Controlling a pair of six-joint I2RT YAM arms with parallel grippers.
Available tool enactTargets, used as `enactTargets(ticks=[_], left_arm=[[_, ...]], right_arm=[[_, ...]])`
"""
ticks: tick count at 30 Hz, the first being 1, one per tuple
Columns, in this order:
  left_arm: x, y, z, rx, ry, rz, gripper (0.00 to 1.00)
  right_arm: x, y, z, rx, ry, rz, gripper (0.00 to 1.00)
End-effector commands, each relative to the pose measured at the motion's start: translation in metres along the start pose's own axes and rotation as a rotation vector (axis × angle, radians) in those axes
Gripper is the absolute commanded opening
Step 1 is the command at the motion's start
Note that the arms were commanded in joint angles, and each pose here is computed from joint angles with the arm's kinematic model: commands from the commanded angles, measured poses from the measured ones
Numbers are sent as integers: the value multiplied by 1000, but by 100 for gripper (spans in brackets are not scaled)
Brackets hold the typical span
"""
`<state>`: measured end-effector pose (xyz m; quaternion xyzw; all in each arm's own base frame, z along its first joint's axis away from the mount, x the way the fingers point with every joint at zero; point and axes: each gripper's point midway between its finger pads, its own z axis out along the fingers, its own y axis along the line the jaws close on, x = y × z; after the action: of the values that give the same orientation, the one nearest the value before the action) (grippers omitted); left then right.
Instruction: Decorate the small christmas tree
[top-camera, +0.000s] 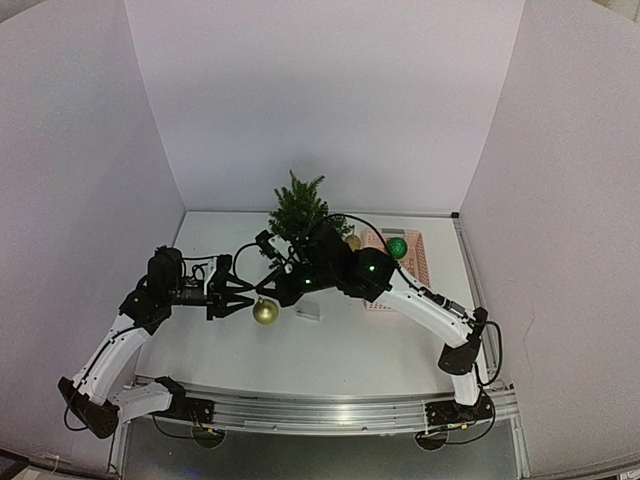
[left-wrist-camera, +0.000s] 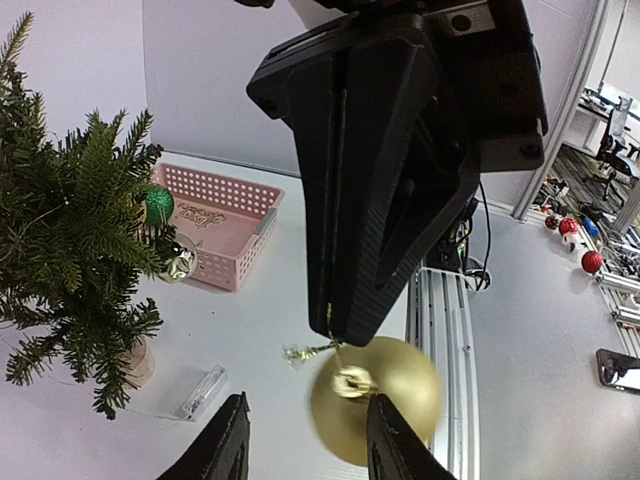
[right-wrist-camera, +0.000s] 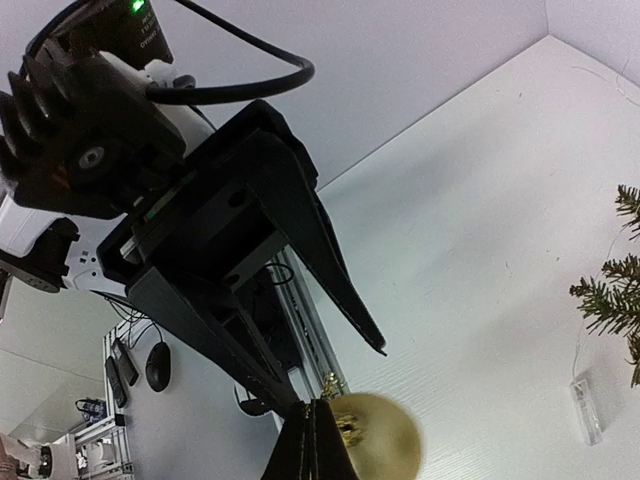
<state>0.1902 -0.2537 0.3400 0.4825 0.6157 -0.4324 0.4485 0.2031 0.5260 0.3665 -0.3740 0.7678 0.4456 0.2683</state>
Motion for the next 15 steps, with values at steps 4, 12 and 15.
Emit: enactTargets(ticks=[4, 12, 15], left_arm=[[-20, 0, 1, 13, -70, 48, 34], [-22, -1, 1, 19, -66, 69, 27], [-24, 2, 2, 11, -66, 78, 24]], right_arm=[[-12, 8, -1, -8, -37, -39, 0], [-13, 7, 0, -2, -42, -47, 0], [-14, 7, 1, -4, -43, -50, 0]])
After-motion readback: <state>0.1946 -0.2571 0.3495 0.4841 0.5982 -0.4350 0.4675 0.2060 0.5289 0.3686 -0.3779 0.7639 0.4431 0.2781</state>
